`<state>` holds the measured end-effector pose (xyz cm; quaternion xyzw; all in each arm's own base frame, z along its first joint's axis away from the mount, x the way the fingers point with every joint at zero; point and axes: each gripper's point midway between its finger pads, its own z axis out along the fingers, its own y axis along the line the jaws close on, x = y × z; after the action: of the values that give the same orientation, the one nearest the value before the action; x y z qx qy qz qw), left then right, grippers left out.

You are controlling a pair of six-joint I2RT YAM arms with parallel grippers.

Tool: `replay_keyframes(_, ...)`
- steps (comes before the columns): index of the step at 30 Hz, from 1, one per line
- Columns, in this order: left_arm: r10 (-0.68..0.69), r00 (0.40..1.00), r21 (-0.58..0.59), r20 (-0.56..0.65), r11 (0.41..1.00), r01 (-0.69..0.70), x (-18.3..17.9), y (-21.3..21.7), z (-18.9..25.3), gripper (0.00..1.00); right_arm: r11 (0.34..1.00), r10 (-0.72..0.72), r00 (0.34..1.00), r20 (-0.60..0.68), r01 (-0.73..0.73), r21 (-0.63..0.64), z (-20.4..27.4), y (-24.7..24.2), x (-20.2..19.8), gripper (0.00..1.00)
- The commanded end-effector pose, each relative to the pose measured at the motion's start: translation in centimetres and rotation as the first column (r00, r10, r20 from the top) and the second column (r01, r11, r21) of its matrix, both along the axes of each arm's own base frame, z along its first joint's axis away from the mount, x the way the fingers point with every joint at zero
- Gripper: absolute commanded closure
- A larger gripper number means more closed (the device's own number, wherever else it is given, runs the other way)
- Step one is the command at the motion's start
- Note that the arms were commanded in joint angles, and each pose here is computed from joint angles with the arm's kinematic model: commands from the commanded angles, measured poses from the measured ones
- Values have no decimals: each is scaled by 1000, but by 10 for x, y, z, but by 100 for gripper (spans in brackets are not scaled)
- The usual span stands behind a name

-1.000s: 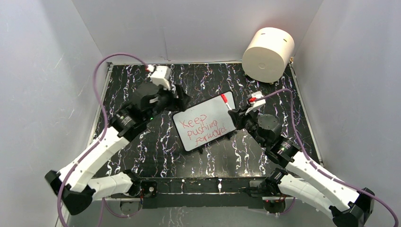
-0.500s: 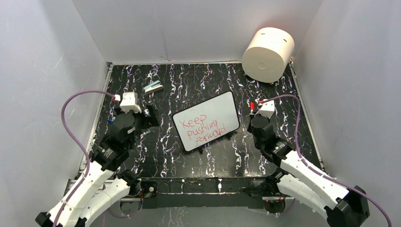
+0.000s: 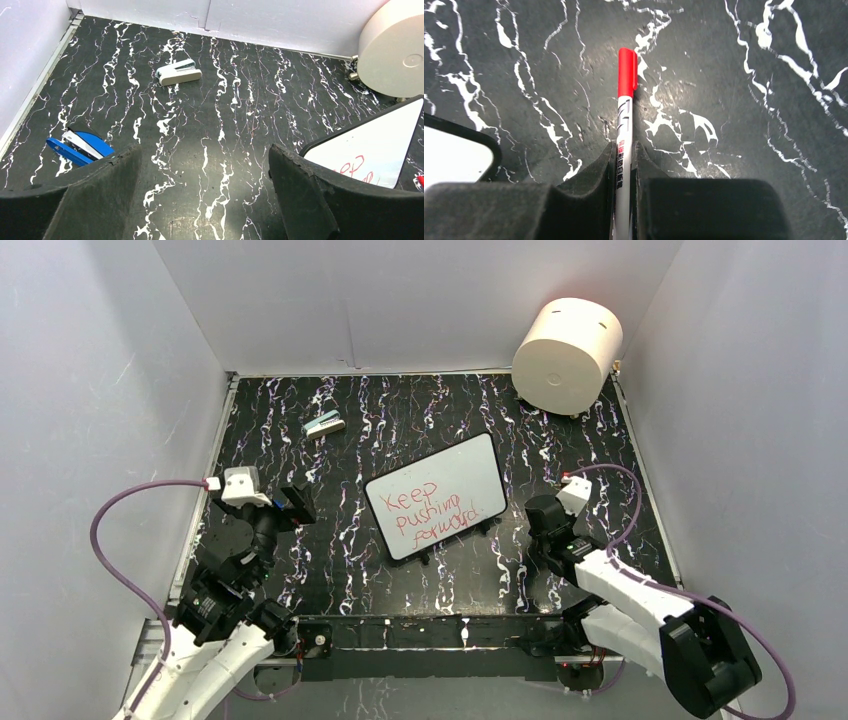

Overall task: Write a sentence on the whiteboard
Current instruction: Place the whiteboard marker at the center of the board, then reset both arms

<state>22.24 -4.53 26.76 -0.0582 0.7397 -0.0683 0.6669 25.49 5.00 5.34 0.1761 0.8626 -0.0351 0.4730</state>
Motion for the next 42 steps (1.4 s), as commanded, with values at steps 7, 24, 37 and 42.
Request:
replay_keyframes(7,105,989,-137,105,986,-90,-17,26,21,6,991,-74,997,-2,73,110,-9,5,0,77)
replay_keyframes(24,-37,989,-126,145,990,56,-40,16,32,6,994,-14,964,266,-15,108,122,-16,-15,25)
replay_keyframes(37,-75,981,-130,178,987,99,-42,10,42,6,995,95,839,535,-92,-32,250,-50,-57,1)
replay_keyframes(42,-85,976,-124,198,986,111,-42,8,41,6,988,152,787,598,-144,-61,251,-44,-59,1)
